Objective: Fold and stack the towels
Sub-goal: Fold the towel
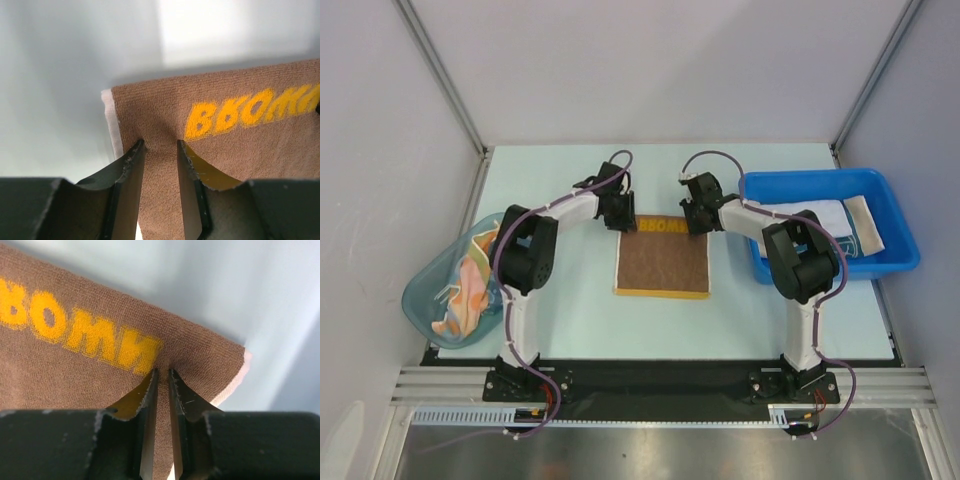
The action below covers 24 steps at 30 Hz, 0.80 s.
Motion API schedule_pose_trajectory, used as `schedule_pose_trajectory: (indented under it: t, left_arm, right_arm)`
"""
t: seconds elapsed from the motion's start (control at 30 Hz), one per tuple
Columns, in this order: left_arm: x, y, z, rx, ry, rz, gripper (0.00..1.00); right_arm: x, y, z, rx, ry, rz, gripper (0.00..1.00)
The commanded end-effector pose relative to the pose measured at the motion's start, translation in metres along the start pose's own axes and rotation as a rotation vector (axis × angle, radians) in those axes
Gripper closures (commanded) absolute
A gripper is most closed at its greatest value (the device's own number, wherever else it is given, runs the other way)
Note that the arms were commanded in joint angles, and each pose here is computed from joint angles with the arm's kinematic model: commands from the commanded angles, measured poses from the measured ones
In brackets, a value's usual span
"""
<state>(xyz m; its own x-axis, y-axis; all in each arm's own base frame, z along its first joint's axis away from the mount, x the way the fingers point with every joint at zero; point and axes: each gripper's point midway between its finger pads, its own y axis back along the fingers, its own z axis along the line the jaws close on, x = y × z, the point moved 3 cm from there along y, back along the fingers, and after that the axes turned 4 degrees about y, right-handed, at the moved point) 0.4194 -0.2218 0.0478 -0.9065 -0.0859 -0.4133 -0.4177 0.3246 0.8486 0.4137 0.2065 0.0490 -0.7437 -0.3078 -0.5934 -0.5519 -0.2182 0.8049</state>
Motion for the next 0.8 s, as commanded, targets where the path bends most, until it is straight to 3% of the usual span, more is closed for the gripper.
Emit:
schedule_pose_trajectory:
  t: [0.0,0.23,0.53,0.77]
  left_arm:
    - [0.012,0.008,0.029,-0.109,0.054,0.008,0.61]
    - [0.016,0.030,0.031,-0.126,0.072,-0.020,0.61]
    - [0.004,0.047,0.021,-0.084,0.066,-0.061,0.60]
    - [-0.040,0.066,0.005,0.029,-0.122,-0.130,0.53]
  right_arm:
    - [-0.013,-0.002,0.008,-0.080,0.072,-0.037,0.79]
    - [-0.044,0.016,0.012,-0.143,0.123,-0.105,0.75]
    - [-0.042,0.006,0.001,-0.101,0.137,-0.080,0.76]
    - [-0.039,-0.015,-0.018,-0.078,0.160,-0.044,0.75]
